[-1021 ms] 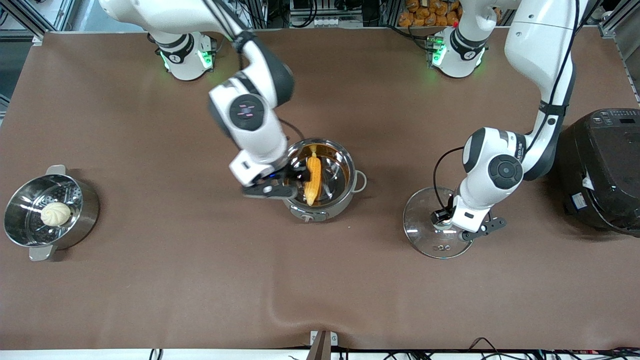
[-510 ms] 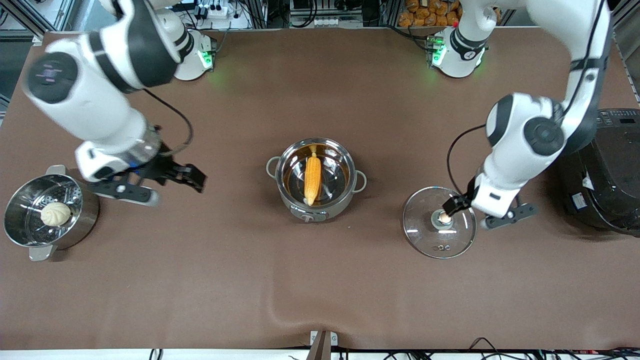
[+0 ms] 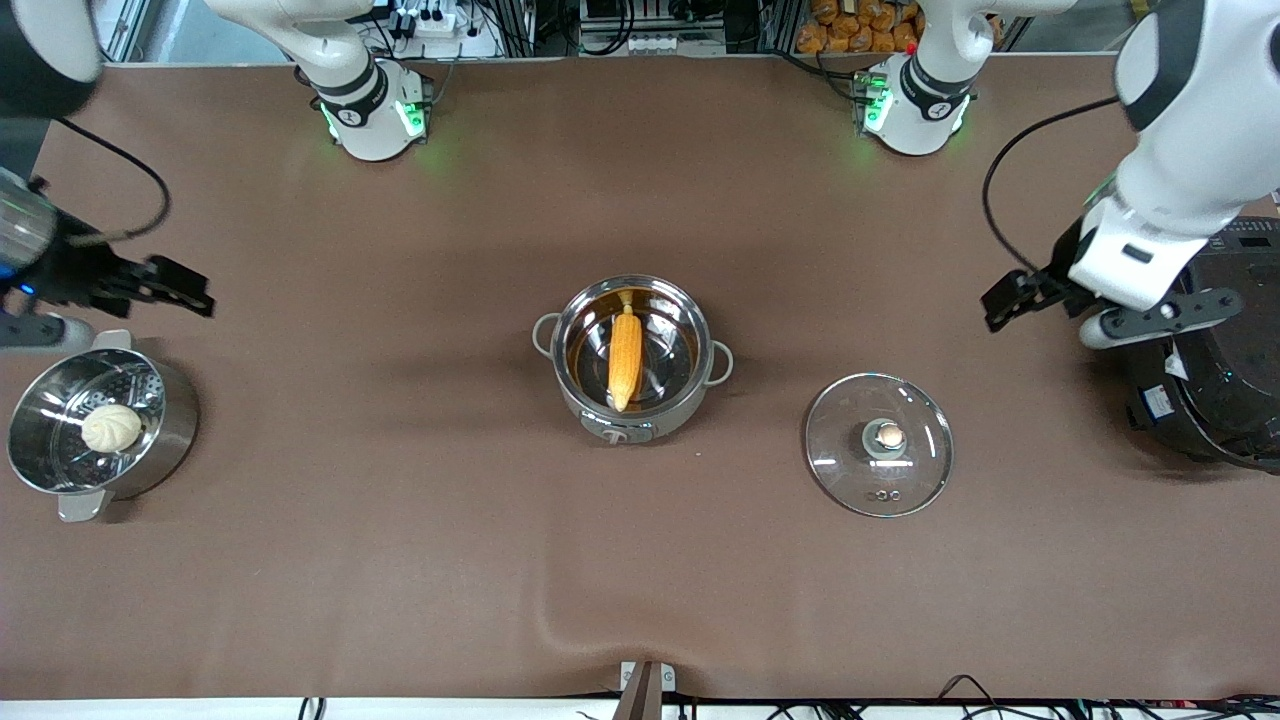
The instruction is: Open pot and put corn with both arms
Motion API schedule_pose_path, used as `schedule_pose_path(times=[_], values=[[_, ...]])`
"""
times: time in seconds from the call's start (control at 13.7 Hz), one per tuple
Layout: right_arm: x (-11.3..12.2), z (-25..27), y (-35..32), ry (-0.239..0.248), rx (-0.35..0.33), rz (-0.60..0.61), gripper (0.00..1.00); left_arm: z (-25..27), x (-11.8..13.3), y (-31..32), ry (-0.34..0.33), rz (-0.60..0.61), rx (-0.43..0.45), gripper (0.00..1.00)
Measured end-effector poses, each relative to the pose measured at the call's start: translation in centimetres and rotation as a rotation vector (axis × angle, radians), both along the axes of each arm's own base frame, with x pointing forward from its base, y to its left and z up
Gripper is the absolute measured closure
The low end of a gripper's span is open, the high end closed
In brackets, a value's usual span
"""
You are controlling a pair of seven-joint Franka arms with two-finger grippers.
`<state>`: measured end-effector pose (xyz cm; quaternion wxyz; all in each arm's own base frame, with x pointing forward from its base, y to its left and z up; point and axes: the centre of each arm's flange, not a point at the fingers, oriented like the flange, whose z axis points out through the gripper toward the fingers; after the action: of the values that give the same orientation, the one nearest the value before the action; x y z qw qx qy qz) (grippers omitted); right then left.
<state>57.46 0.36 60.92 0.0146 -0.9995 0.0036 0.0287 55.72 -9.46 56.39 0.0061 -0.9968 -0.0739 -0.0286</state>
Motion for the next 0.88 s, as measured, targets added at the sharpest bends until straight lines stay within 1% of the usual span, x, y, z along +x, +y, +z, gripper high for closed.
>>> schedule_pose_path(times=[0.07, 0.22, 0.36, 0.58, 0.73, 0.88], values=[[-1.0, 1.2, -1.0, 0.001, -0.006, 0.004, 0.0, 1.3, -0.1, 0.4, 0.007, -0.025, 0.003, 0.0], [-3.0, 3.3, -2.2, -0.004, -0.043, 0.018, 0.0, 4.0, -0.2, 1.7, 0.006, -0.053, 0.006, 0.0], [-4.1, 4.3, -2.5, -0.016, -0.059, 0.019, 0.0, 6.5, -0.5, 3.1, 0.013, -0.084, 0.009, 0.0], [-4.7, 4.6, -3.1, -0.01, -0.062, -0.002, 0.0, 8.9, -1.7, 3.5, 0.064, -0.226, 0.017, 0.0], [-4.8, 4.5, -3.6, -0.004, -0.05, -0.035, 0.0, 9.4, -2.1, 3.1, 0.078, -0.271, 0.018, 0.0], [-4.9, 4.3, -3.9, 0.0, -0.042, -0.044, 0.0, 9.2, -2.2, 2.5, 0.089, -0.283, 0.018, 0.0]])
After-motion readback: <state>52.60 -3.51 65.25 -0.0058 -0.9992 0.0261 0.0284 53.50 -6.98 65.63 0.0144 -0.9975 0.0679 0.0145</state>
